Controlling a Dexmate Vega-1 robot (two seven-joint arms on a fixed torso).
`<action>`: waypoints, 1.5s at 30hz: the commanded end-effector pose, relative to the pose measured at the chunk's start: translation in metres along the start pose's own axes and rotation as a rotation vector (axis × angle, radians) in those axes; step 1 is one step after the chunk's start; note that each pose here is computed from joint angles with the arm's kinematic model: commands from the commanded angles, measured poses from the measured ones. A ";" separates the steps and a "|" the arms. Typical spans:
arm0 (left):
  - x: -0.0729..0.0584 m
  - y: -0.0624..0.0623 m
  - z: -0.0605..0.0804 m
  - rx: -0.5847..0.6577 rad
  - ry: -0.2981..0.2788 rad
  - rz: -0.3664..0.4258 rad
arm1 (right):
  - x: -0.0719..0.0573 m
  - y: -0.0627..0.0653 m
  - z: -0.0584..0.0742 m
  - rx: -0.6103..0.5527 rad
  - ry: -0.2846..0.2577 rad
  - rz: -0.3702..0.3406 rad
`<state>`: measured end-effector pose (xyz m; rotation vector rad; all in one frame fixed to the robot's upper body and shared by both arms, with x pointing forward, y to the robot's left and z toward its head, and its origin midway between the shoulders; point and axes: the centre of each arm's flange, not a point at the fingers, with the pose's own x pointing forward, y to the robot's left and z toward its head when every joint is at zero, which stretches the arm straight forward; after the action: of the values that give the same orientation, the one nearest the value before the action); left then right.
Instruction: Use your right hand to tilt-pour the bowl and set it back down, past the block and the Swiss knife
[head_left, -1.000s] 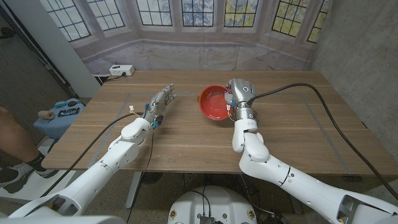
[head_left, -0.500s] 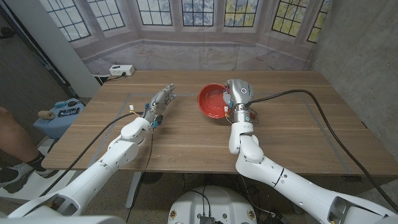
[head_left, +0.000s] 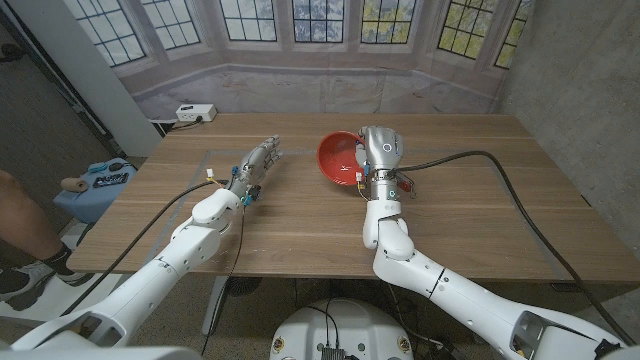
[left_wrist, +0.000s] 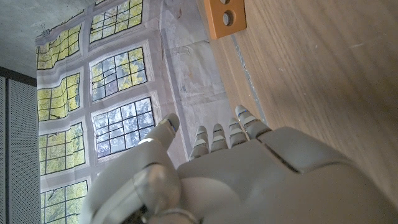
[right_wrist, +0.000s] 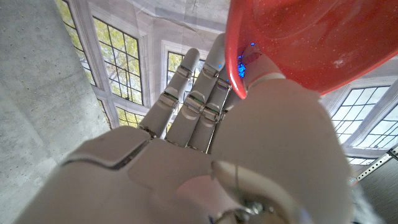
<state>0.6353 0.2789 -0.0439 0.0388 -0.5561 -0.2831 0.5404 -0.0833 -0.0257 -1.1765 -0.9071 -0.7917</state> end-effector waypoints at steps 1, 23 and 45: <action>-0.002 0.001 0.004 0.011 -0.003 -0.012 | -0.003 0.005 0.001 -0.018 -0.012 -0.100; -0.005 -0.008 0.004 0.015 0.001 -0.026 | -0.004 0.006 -0.005 -0.040 -0.025 -0.157; -0.002 -0.010 0.004 0.014 0.007 -0.033 | -0.003 0.008 -0.009 -0.025 -0.017 -0.156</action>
<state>0.6276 0.2719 -0.0433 0.0646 -0.5543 -0.3072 0.5462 -0.0880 -0.0336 -1.1568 -1.0178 -0.9305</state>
